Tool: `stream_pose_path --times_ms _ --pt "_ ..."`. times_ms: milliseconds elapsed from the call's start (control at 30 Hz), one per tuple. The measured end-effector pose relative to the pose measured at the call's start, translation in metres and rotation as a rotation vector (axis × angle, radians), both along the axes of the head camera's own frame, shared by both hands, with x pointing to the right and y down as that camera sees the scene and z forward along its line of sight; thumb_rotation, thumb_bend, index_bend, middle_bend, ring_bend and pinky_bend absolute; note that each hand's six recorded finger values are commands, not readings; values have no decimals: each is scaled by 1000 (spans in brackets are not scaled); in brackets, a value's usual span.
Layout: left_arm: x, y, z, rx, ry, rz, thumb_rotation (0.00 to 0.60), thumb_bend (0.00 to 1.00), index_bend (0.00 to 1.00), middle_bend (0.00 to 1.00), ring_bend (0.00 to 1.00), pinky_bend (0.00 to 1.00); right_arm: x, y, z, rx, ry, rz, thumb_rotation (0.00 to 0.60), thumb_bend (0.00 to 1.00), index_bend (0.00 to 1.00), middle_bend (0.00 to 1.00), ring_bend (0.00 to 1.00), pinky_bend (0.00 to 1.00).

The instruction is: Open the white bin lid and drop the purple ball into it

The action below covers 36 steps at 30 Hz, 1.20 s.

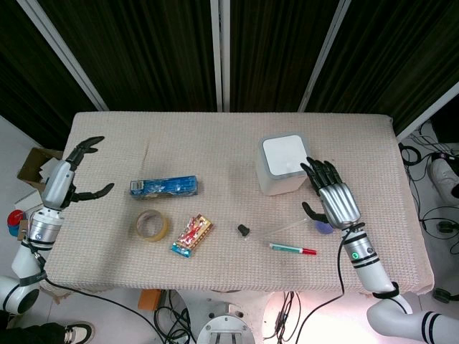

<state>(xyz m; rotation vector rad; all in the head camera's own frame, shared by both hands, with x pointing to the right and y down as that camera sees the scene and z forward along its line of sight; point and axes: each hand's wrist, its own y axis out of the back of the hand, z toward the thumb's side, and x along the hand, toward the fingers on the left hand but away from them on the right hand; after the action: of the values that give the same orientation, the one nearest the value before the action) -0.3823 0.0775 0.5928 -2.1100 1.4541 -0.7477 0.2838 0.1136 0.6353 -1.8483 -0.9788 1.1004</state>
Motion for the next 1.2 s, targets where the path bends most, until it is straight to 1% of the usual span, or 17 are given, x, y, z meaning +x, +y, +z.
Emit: stream_pose_path --times_ms 367,467,567,667,767,800,900,967,1000,1067,1200 --pt "0 1 -3 -1 -5 7 598 224 116 119 106 227 0 0 2 -3 6 -3 600 290 0 0 0 0" --pt "-1 2 -1 -6 -20 11 597 225 134 120 106 227 0 0 2 -3 8 -2 600 289 0 0 0 0" --pt "-4 5 1 -11 -59 19 597 225 142 128 106 227 1 -2 3 7 27 -2 600 288 0 0 0 0" --pt "-10 10 5 -2 -149 39 597 224 143 129 106 227 6 -6 3 32 77 1 600 274 0 1 0 0" --pt "-18 18 10 8 -288 72 597 225 144 129 106 226 12 -11 5 41 154 6 600 248 0 10 0 0" --pt "-21 22 13 8 -350 87 597 225 144 129 106 226 14 -13 7 36 186 7 600 241 0 15 0 0" --pt "-30 34 22 -7 -499 125 597 224 144 129 106 226 15 -17 13 4 244 -2 600 227 0 32 0 0" --pt "-36 45 28 -28 -570 145 597 224 143 129 106 226 11 -21 16 -11 255 -16 600 227 0 40 0 0" --pt "-39 53 32 -49 -602 154 597 225 143 129 106 226 8 -23 18 -19 254 -27 600 227 0 42 0 0" --pt "-43 62 37 -74 -620 159 598 225 143 129 106 226 1 -27 19 -27 240 -41 600 227 0 43 0 0" --pt "-47 72 44 -104 -613 147 598 225 142 129 106 226 -13 -32 20 -30 201 -67 600 227 0 69 0 0"
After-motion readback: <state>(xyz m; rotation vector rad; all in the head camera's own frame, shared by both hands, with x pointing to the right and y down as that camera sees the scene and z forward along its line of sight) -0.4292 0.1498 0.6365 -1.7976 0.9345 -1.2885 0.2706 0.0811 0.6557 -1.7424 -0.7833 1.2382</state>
